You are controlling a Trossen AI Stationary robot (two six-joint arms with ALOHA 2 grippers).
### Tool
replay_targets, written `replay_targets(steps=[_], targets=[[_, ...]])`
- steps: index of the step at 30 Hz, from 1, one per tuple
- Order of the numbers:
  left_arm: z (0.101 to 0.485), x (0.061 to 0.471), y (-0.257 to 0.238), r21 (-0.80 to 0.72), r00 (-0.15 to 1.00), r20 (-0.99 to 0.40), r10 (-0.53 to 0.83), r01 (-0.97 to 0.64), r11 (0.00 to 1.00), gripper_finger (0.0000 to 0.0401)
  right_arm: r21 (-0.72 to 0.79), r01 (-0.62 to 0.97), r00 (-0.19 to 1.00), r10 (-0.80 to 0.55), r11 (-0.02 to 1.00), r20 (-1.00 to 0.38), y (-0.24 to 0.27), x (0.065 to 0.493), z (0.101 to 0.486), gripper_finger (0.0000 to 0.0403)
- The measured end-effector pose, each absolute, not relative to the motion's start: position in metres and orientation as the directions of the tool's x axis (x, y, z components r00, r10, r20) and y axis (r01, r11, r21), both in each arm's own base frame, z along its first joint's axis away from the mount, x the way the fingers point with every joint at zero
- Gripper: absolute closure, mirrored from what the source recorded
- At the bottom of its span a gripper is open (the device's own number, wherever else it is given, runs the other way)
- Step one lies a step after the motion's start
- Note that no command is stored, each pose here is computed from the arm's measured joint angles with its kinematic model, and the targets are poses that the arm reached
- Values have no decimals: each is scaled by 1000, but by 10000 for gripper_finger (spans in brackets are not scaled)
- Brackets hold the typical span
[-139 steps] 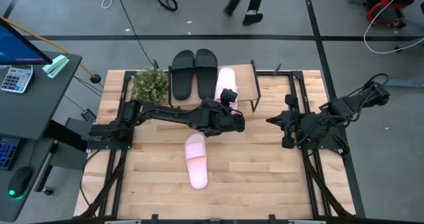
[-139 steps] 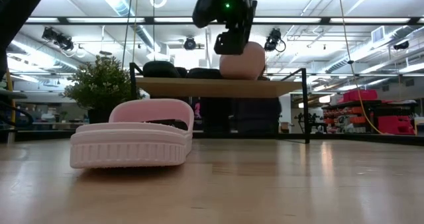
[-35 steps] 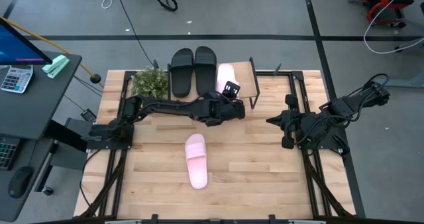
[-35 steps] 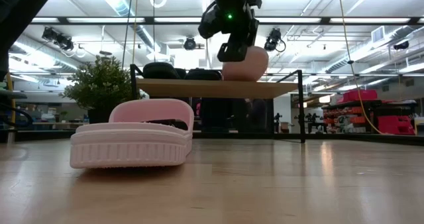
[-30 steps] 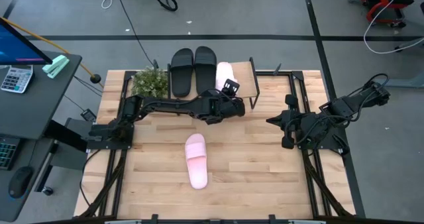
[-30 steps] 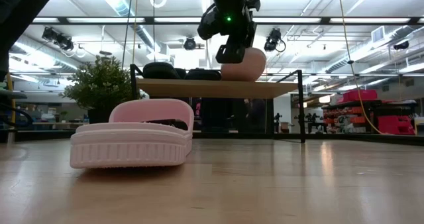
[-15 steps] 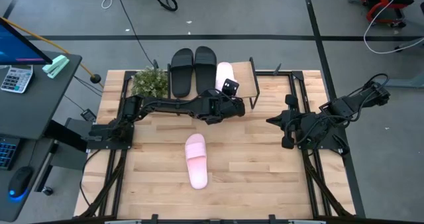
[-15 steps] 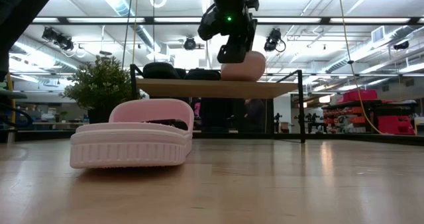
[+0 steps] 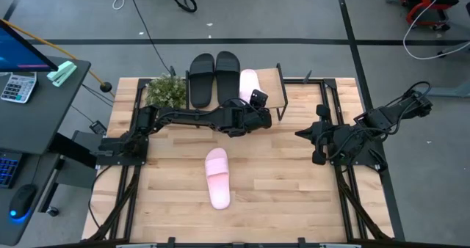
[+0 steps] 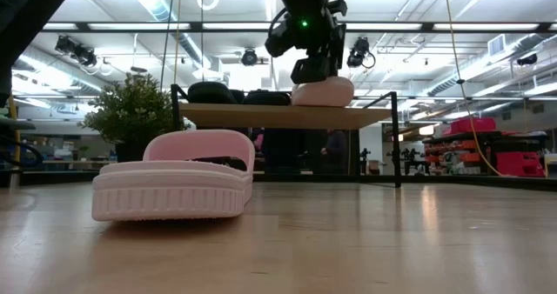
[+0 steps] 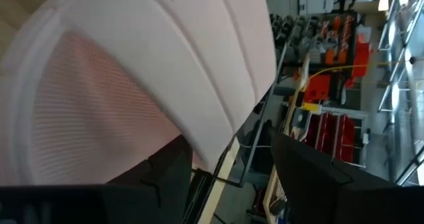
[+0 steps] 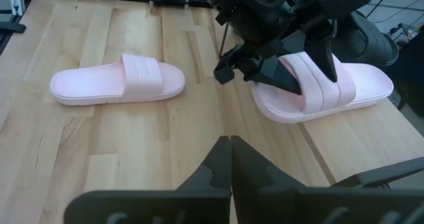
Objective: Pick and place slides into the shelf
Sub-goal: Put the top pink slide on the shelf, then put the pink slide on the shelf
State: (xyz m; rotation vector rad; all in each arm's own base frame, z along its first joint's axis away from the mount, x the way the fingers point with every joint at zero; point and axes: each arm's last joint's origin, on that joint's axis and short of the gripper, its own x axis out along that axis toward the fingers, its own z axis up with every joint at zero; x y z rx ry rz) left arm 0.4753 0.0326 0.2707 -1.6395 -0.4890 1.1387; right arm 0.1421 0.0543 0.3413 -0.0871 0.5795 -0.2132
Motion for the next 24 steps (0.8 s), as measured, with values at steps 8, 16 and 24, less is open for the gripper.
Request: replay_targets(steps=[8, 16, 24], targets=[[271, 475, 33, -897, 471, -442, 763, -209, -390, 193, -141, 175, 815, -224, 974, -534, 54, 142, 341, 403], [269, 476, 31, -873, 515, -486, 706, -245, -422, 195, -142, 175, 815, -224, 974, -534, 54, 142, 341, 403], [277, 474, 26, -876, 533, -478, 698, -234, -421, 198, -141, 176, 815, -224, 974, -534, 54, 142, 341, 403]])
